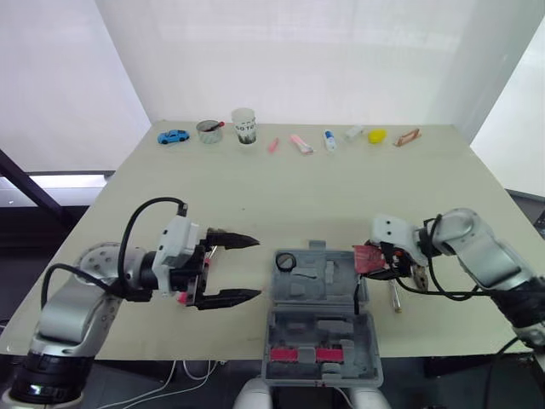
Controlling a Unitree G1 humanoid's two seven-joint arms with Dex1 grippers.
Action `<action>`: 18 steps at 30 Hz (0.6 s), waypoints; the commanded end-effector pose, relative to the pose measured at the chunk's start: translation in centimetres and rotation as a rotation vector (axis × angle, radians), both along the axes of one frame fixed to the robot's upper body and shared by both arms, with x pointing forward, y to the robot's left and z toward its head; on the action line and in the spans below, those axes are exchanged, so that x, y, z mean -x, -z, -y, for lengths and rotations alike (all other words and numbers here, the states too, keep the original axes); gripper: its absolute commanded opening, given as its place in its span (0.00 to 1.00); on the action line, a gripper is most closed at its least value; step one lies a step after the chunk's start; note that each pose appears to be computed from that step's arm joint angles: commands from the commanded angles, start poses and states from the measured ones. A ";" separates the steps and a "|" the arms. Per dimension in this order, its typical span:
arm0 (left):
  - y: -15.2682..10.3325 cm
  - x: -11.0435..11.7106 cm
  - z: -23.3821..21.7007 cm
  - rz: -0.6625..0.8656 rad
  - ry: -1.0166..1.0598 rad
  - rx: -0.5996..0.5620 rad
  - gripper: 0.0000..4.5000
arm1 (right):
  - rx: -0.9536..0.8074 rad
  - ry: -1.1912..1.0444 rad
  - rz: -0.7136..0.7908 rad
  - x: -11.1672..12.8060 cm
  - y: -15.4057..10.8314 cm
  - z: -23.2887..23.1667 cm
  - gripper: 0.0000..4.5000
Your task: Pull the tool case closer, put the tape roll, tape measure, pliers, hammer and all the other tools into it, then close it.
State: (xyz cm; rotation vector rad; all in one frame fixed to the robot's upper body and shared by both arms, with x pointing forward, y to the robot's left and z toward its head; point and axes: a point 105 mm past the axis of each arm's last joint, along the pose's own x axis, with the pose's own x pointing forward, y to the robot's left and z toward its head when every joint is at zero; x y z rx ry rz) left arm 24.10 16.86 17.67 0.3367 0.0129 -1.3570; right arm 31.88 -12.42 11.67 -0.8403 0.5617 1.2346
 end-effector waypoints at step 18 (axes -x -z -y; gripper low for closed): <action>0.2 -0.1 -2.6 0.041 -0.081 -0.069 1.00 | 0.290 -0.094 0.090 -2.4 2.4 -3.0 0.66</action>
